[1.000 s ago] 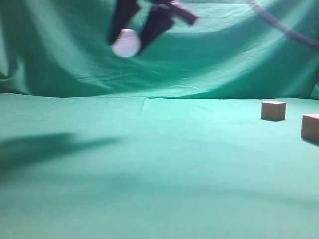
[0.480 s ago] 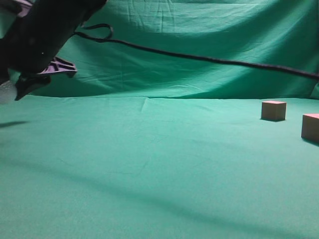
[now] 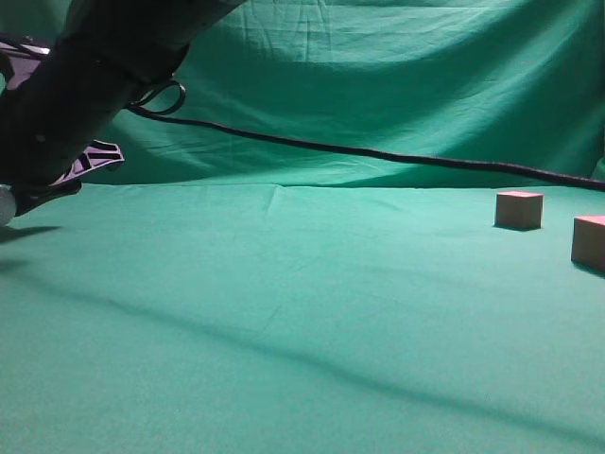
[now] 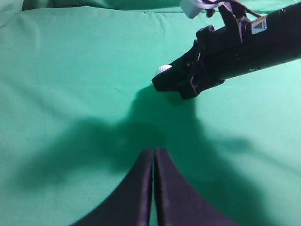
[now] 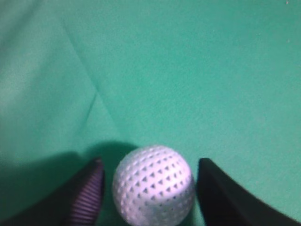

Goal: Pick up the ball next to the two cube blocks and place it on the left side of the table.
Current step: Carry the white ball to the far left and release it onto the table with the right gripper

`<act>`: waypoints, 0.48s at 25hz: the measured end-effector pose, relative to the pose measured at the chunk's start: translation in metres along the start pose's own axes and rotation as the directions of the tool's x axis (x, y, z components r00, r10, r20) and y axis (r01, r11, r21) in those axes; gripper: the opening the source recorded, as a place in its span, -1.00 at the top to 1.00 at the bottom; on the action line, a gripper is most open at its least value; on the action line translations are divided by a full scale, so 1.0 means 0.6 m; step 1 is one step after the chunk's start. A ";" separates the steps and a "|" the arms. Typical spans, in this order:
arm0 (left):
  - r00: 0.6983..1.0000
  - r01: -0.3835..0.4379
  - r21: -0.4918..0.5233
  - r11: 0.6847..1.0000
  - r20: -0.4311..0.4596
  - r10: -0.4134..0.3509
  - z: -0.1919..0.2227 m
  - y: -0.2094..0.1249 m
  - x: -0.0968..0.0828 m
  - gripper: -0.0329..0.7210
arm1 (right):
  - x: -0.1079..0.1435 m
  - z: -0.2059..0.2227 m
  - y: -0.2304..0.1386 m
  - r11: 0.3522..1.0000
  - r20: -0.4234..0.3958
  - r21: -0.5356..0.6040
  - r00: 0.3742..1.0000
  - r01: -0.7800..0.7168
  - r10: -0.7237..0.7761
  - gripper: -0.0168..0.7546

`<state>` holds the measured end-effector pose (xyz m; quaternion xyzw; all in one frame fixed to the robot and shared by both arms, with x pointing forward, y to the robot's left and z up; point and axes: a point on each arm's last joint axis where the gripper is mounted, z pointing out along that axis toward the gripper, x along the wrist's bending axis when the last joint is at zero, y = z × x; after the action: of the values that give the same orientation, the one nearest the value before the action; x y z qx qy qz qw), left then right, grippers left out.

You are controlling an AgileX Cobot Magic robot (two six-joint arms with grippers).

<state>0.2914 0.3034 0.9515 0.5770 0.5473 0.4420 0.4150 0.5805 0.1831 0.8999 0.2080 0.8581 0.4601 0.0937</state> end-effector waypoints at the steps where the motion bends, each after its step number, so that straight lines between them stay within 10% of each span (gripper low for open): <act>1: 1.000 0.000 0.000 1.000 0.000 0.000 0.000 0.000 0.000 0.91 | 0.000 0.001 -0.002 1.000 -0.002 0.005 1.000 0.000 0.000 -0.27; 9: 1.000 0.000 0.000 1.000 0.000 0.000 0.000 0.000 0.000 0.91 | -0.026 -0.057 0.054 1.000 -0.010 -0.001 1.000 -0.005 0.005 -0.62; 12: 1.000 0.000 0.000 1.000 0.000 0.000 0.000 0.000 0.000 0.91 | -0.042 -0.139 0.108 0.998 -0.063 0.062 0.998 0.001 0.003 -0.42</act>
<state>0.2914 0.3034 0.9515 0.5770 0.5473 0.4420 0.4150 0.5912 0.1410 0.9995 0.1966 0.8743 0.4397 0.0599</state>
